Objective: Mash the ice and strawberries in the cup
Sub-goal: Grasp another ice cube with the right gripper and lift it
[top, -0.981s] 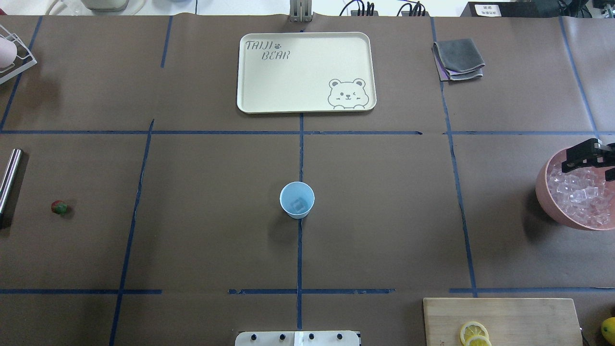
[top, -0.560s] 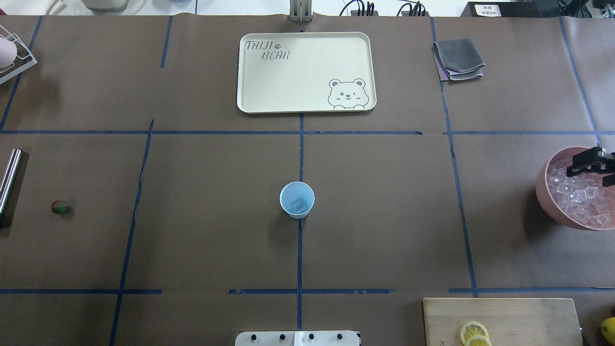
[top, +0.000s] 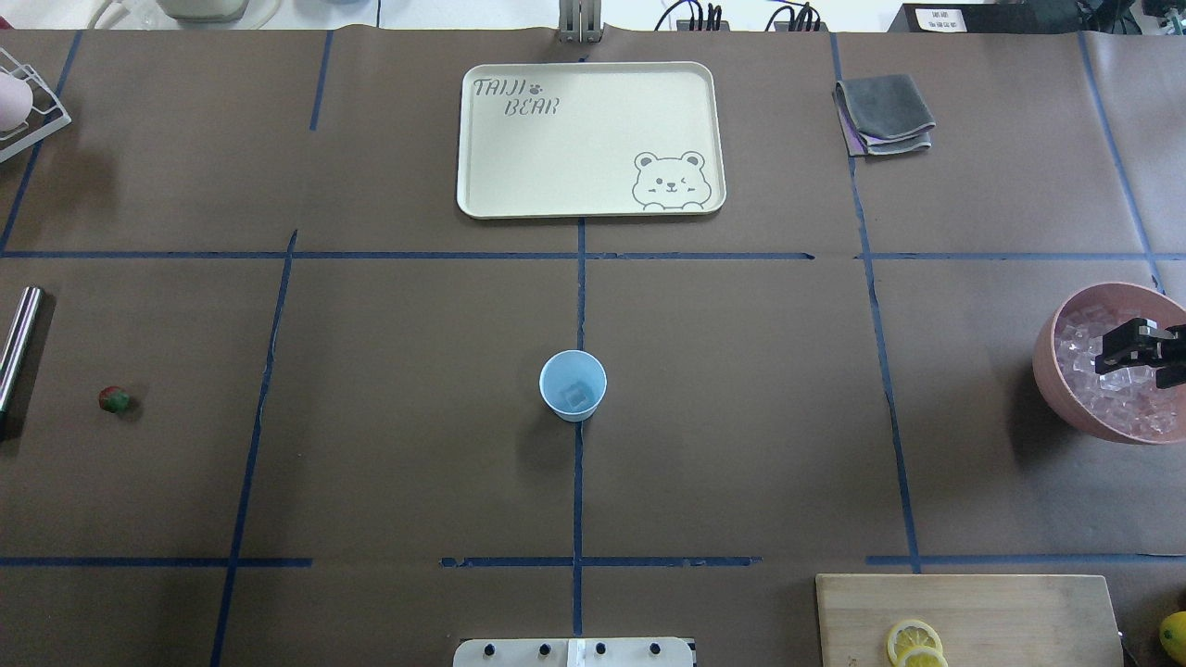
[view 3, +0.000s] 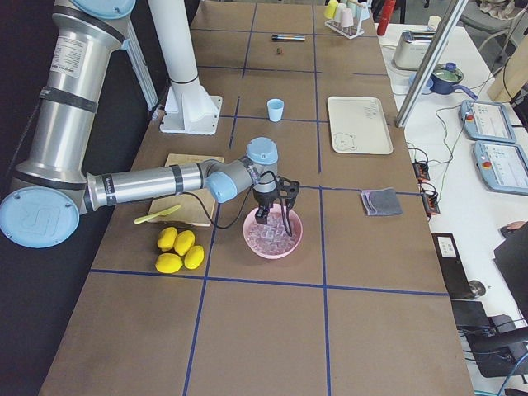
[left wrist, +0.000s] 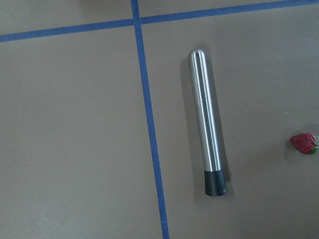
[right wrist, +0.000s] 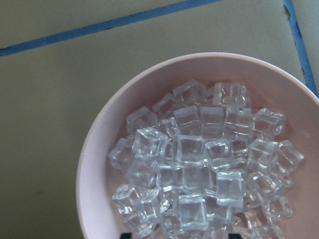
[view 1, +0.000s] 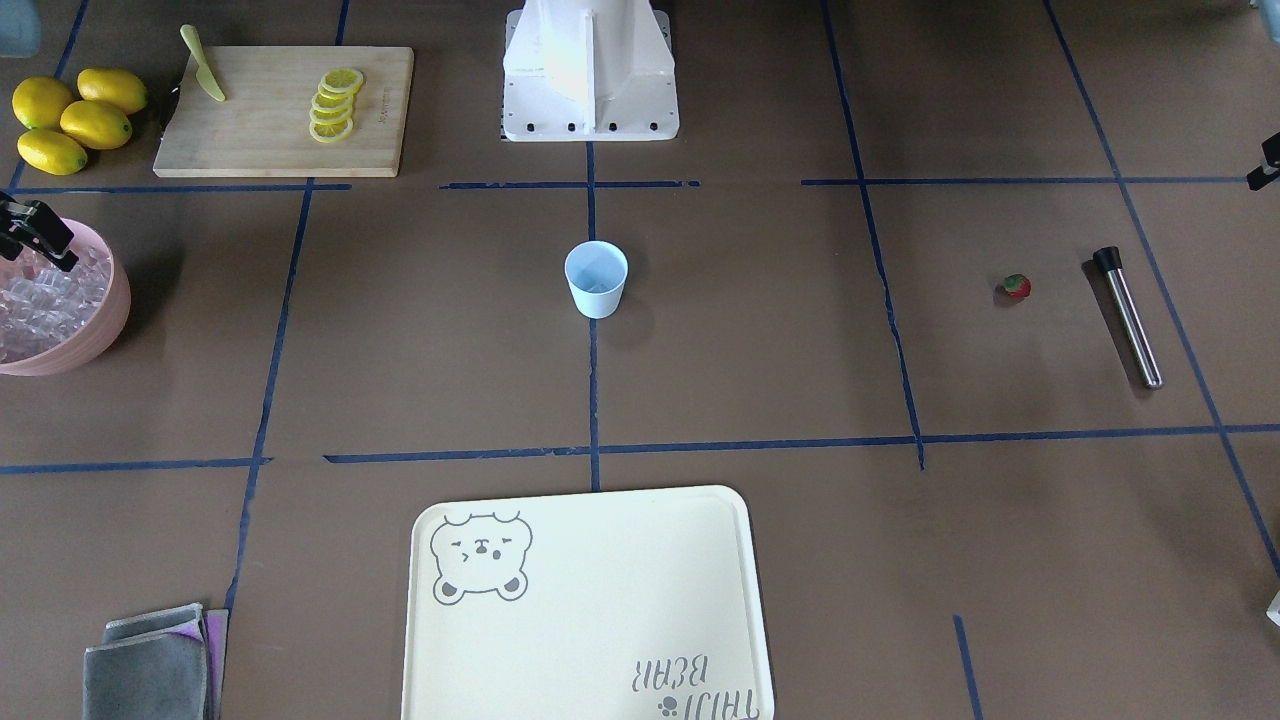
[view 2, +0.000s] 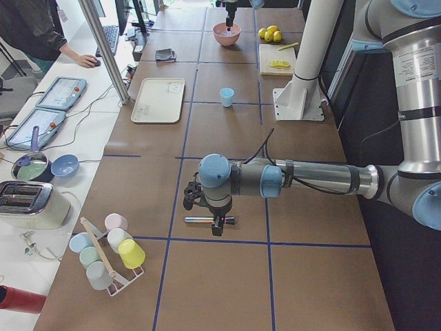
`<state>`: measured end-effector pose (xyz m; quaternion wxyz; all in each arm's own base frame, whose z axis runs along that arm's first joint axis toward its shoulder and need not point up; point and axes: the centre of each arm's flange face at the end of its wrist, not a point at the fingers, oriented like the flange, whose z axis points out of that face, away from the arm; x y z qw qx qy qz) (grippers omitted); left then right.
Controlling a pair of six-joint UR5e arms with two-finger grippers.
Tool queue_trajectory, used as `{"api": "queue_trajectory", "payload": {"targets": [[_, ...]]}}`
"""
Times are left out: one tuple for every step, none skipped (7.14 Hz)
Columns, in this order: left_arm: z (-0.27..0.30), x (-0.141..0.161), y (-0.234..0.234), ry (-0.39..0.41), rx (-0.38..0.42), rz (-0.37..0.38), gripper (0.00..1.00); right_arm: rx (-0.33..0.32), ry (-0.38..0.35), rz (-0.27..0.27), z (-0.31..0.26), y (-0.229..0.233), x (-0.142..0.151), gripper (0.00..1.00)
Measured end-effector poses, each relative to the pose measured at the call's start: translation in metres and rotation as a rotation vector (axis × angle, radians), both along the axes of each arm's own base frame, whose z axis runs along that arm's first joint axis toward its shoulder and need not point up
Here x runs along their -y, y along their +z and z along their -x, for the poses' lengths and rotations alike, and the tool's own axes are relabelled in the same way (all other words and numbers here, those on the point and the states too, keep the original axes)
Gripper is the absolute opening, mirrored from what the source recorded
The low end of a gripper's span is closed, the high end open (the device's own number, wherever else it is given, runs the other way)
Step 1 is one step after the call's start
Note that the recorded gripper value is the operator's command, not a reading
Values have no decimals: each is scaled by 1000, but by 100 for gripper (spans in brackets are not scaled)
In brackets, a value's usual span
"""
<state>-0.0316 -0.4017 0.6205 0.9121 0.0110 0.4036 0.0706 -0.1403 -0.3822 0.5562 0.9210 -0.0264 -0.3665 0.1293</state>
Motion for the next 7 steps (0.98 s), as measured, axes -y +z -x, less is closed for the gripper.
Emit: {"api": "queue_trajectory", "payload": {"targets": [[0,0,0,0,0,0,100,-11,-10,8,4,6,-3,68],[0,0,0,0,0,0,100,-23,-18,11,8,11,-4,67],[0,0,0,0,0,0,100,-37,-21,10,11,16,-4,65],[0,0,0,0,0,0,100,-45,-23,8,13,18,-3,64],[0,0,0,1,0,0,100,-47,-25,7,15,18,-2,61],[0,0,0,1,0,0,100,-48,-28,6,17,19,-2,61],[0,0,0,1,0,0,100,-50,-30,6,18,20,-1,59]]}}
